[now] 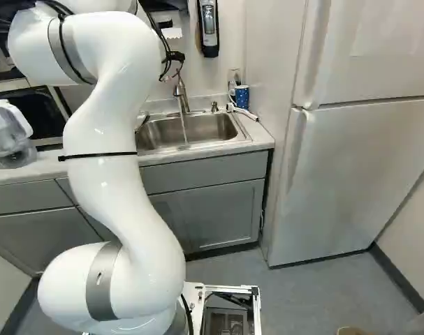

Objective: Rinse the cup and place it in the tray

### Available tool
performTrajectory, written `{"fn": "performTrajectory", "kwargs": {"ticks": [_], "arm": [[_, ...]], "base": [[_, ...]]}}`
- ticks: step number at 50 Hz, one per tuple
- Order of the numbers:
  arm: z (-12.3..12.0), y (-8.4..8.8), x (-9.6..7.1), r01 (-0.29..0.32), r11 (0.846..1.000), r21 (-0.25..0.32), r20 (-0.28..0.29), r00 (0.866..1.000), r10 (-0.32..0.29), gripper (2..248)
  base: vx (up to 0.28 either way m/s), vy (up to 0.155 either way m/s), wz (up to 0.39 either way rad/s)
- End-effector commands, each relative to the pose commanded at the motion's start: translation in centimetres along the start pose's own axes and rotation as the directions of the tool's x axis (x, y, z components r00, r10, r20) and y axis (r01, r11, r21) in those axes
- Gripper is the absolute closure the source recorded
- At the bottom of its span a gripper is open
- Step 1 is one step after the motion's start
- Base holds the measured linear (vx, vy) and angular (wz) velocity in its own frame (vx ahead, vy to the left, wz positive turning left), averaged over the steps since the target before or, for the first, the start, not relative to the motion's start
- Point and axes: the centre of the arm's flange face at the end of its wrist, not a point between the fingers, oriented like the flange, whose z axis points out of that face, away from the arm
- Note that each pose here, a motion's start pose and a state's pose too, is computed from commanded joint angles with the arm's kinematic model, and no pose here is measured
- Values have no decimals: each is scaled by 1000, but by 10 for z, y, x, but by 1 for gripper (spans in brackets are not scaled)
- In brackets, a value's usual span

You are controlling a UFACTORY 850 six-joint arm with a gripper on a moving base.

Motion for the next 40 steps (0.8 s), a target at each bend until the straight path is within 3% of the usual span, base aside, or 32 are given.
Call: {"fn": "performTrajectory", "kwargs": {"ticks": [13,40], "arm": [[4,-1,-12,0,1000,1,22,1000,0,3],[9,-3,-12,1,1000,5,18,1000,-1,3]], "base": [[0,0,0],[0,0,0]]}}
